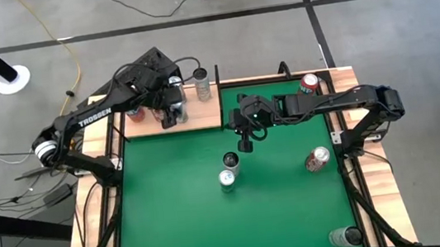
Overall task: Place canned beverage on shelf
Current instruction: Put the left blue soda can on the shelf aligned with the other blue soda can
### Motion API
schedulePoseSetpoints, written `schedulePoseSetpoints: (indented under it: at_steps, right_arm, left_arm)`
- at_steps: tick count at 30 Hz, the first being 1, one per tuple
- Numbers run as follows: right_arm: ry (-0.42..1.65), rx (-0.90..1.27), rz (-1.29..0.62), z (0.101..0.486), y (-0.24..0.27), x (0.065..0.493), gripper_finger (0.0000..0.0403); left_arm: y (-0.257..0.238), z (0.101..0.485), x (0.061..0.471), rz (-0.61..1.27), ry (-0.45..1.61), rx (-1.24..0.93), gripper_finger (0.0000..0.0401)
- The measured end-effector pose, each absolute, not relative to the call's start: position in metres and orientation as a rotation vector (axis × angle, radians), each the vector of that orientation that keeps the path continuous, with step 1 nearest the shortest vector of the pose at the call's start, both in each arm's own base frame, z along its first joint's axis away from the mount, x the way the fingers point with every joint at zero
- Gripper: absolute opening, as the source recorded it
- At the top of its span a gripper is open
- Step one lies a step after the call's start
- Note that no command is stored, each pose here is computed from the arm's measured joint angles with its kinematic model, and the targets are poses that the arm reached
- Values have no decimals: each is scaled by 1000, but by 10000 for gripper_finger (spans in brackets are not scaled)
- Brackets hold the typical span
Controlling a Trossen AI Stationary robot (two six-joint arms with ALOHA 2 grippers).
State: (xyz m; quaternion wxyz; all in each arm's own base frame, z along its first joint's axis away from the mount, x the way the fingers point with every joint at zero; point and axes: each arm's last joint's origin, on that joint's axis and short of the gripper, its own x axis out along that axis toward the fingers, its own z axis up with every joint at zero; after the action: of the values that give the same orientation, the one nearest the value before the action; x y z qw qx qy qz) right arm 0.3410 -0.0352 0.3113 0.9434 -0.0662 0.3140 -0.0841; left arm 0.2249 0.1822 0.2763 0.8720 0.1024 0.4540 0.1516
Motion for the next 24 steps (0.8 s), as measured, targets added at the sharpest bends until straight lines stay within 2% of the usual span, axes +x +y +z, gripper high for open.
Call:
schedulePoseSetpoints:
  at_steps: [13, 18, 24]
  right_arm:
    - [640, -138, -170, 311, -35, 341, 25]
    - [642, -138, -170, 311, -35, 341, 25]
    - [652, -138, -169, 310, -35, 340, 25]
  left_arm:
    - [178, 325, 228, 329, 872, 258, 284]
    - [167, 346, 233, 276, 809, 188, 284]
    - [141, 338, 241, 173, 880, 108, 260]
